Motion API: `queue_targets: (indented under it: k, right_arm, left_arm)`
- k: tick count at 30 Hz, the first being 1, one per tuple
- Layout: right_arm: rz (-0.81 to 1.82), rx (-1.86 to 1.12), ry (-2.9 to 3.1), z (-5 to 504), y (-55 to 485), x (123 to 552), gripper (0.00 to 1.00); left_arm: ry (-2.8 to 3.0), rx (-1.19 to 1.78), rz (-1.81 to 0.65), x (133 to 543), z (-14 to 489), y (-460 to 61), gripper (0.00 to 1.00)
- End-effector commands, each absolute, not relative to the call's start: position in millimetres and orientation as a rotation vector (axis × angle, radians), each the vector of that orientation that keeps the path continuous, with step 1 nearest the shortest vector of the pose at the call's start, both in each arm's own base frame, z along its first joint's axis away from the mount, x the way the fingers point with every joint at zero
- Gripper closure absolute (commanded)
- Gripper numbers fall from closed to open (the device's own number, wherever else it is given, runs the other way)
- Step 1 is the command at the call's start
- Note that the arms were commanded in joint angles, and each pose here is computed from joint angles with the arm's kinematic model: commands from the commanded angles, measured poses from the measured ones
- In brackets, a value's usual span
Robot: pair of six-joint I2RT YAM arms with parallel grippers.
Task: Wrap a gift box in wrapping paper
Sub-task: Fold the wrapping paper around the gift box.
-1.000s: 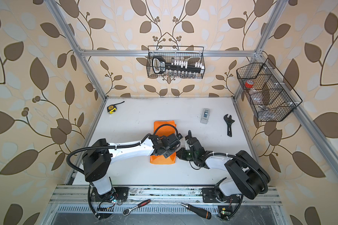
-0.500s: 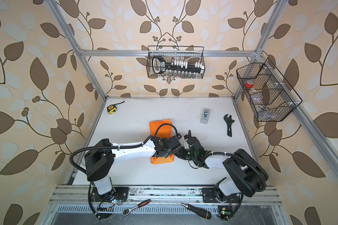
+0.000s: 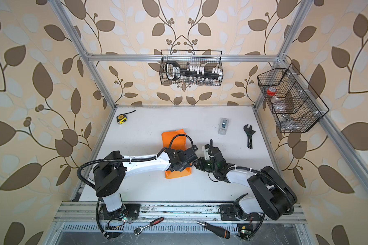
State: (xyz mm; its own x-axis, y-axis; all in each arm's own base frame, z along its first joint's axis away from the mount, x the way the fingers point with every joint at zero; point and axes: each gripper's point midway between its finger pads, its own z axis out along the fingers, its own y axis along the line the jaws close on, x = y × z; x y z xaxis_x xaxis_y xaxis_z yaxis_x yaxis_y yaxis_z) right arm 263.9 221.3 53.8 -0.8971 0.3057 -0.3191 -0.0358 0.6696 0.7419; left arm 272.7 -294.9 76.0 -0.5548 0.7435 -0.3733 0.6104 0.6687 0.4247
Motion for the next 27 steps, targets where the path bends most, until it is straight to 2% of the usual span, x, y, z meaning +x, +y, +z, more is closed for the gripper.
queue_targets:
  k: [1, 13, 27]
  right_arm:
    - [1.113, 0.185, 2.442, 67.8, 232.4, 276.8, 1.0]
    - [1.27, 0.131, 2.439, 63.9, 276.8, 263.4, 1.0]
    - [1.178, 0.169, 2.482, 46.5, 251.3, 262.1, 1.0]
  left_arm:
    - [2.596, 1.138, 0.384, 235.2, 19.6, -264.1, 0.53]
    - [2.615, 1.138, 0.362, 233.3, 17.0, -266.8, 0.54]
    - [2.632, 1.137, 0.34, 230.2, 14.5, -267.6, 0.56]
